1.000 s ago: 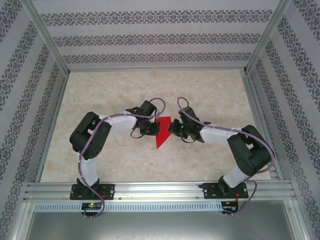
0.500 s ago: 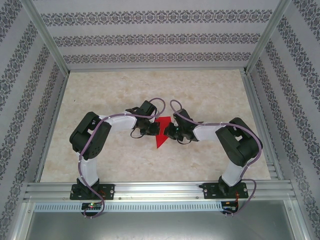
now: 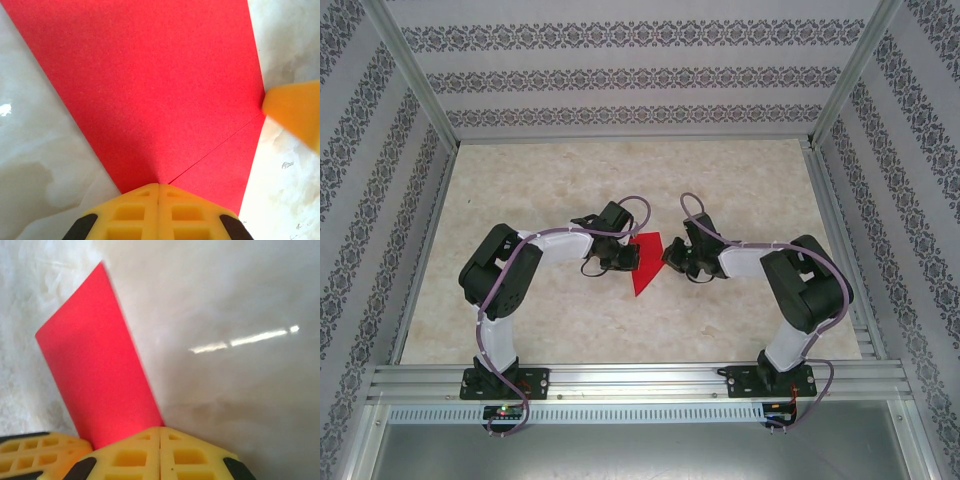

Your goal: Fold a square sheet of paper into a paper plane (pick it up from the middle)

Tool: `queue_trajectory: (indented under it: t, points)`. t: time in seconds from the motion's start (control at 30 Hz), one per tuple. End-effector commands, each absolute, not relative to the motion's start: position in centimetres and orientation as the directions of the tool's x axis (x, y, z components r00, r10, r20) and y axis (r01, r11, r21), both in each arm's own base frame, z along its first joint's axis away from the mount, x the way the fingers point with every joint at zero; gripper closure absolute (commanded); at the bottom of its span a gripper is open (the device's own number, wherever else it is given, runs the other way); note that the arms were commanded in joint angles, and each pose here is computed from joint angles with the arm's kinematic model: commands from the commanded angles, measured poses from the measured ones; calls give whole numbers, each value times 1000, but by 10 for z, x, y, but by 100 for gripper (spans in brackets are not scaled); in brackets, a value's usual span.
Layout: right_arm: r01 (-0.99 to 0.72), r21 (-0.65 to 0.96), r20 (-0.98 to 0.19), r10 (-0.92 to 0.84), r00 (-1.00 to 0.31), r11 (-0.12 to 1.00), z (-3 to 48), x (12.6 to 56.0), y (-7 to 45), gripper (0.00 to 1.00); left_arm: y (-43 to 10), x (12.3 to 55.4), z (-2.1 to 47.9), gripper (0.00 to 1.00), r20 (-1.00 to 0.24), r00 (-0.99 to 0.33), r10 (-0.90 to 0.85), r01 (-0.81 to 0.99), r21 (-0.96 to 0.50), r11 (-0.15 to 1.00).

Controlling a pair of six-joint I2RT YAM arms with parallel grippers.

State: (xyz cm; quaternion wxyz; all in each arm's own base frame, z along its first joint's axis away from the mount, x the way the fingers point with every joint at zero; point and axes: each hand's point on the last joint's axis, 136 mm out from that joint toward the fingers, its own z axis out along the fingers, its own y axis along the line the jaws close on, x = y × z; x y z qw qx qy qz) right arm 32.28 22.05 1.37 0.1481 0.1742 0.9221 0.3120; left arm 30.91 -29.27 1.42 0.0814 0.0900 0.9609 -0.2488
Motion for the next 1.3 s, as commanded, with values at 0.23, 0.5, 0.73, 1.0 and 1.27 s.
queue_trajectory:
  t: [0.23, 0.5, 0.73, 1.0, 1.27]
  points:
    - [161, 653, -283, 436, -854, 740, 63, 311, 223, 93, -233, 278, -54, 100, -47, -992, 119, 126, -227, 966]
    - [132, 760, -200, 422, -884, 637, 61, 260, 277, 96, -233, 275, -59, 100, -47, -994, 101, 110, -240, 965]
    - [112, 767, -169, 367, -915, 631, 49, 246, 306, 96, -232, 273, -62, 100, -44, -994, 98, 106, -244, 964]
    - [144, 745, -124, 346, -930, 652, 26, 241, 314, 97, -231, 271, -64, 100, -39, -994, 98, 105, -242, 965]
    - [177, 696, -96, 334, -938, 696, 8, 230, 305, 96, -229, 273, -64, 100, -47, -994, 99, 108, -229, 968]
